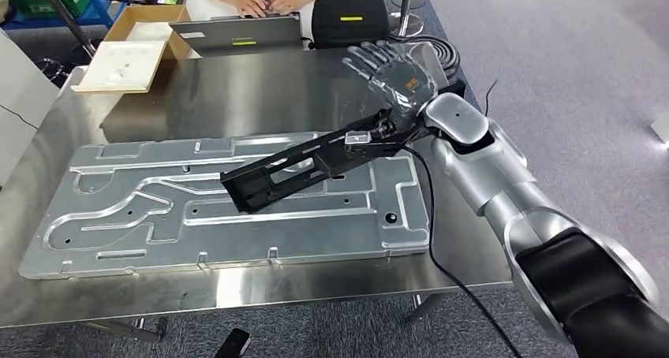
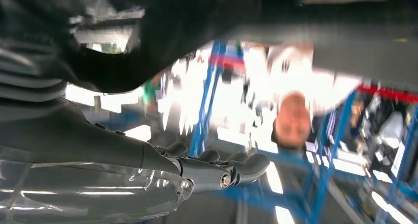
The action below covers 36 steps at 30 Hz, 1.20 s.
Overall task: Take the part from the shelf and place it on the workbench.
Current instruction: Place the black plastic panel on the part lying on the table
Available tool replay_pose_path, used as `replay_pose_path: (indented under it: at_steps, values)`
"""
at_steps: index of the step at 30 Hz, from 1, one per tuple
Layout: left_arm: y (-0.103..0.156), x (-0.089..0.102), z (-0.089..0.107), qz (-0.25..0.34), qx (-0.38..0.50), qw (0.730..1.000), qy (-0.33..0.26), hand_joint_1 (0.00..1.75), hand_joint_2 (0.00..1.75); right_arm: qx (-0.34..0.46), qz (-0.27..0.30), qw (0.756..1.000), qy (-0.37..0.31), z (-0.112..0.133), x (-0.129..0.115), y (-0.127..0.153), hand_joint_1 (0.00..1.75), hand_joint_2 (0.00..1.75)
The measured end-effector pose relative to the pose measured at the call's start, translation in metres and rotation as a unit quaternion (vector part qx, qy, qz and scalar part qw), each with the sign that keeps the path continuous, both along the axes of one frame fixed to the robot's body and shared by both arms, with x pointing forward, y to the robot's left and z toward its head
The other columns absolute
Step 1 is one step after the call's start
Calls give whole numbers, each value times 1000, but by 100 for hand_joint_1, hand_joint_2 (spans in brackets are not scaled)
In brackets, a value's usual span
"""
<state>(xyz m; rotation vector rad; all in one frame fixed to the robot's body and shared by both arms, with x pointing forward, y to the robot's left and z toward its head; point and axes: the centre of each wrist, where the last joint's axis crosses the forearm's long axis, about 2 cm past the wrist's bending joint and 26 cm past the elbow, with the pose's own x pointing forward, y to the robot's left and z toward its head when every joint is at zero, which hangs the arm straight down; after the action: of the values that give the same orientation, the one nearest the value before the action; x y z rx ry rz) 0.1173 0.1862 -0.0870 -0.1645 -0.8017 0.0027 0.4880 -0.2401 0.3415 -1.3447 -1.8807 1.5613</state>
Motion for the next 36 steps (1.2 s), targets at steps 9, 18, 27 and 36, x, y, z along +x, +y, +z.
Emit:
replay_pose_path:
  at_steps: [9,18,27,36]
  values:
    - [0,0,0,-1,1,1000,0,0,175,-38,10,999,-35,4,0,10,0,0]
    - [0,1,0,-1,0,1000,-1,0,175,-44,9,998,-43,8,2,10,0,0]
    - [-4,1,1,-2,-1,1000,0,0,175,-49,22,998,32,7,2,16,0,0]
    - [-2,-3,0,1,2,1000,-4,0,175,128,91,920,360,-3,9,11,0,0]
